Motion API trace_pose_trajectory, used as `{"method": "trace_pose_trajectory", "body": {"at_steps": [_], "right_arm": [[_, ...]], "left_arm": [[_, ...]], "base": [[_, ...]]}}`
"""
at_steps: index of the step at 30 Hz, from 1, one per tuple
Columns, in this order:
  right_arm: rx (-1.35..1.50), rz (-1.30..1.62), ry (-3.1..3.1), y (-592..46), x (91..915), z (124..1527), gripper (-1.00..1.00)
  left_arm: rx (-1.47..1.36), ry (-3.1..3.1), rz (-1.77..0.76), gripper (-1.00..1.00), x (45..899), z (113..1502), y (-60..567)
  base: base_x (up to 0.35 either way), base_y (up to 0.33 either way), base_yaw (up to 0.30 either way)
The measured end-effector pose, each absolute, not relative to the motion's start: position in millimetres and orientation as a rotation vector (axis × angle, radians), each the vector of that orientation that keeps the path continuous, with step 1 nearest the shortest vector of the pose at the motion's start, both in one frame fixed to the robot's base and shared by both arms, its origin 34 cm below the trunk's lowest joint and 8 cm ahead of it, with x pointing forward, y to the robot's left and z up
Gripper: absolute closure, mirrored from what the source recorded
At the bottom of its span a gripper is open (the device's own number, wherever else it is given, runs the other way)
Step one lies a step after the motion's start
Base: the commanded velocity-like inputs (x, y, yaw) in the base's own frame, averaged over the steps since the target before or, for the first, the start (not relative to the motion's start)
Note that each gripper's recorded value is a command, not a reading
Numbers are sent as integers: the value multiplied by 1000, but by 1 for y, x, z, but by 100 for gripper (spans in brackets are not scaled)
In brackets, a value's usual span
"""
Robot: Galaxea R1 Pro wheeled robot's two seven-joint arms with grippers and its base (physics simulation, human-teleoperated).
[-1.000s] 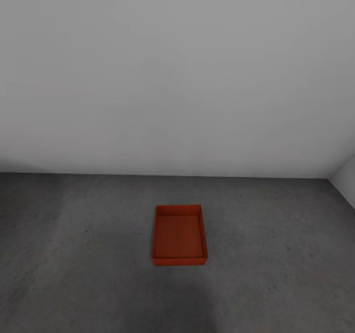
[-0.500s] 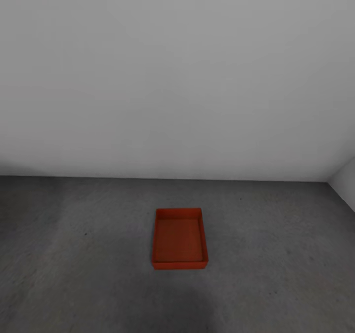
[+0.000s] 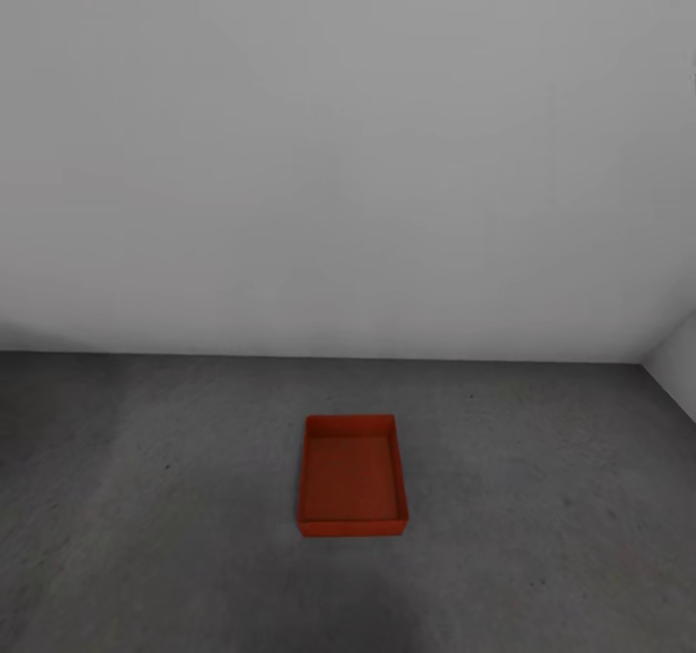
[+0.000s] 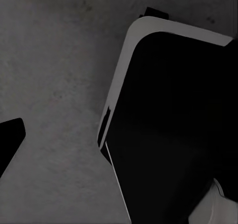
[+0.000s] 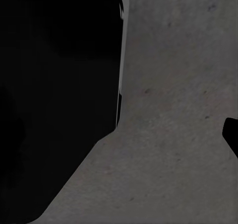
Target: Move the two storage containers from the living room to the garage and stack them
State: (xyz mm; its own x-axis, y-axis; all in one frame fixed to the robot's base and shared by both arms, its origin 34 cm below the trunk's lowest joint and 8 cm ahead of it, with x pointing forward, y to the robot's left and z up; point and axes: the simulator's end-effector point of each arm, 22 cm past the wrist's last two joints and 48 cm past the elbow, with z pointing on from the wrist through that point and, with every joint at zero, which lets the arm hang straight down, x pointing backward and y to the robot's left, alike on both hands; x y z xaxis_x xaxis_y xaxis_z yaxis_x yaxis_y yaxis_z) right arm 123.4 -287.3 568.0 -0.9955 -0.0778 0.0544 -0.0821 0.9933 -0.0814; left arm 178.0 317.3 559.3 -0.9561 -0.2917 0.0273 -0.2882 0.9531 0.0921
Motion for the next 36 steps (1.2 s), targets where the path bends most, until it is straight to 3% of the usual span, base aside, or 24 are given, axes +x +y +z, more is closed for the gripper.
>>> {"method": "trace_pose_trajectory", "body": {"at_steps": [36], "right_arm": [[125, 103, -3143, -281, 146, 568, -100]], "left_arm": [[477, -3127, -120, -100, 204, 563, 315]], "base": [[0, 0, 0]]}}
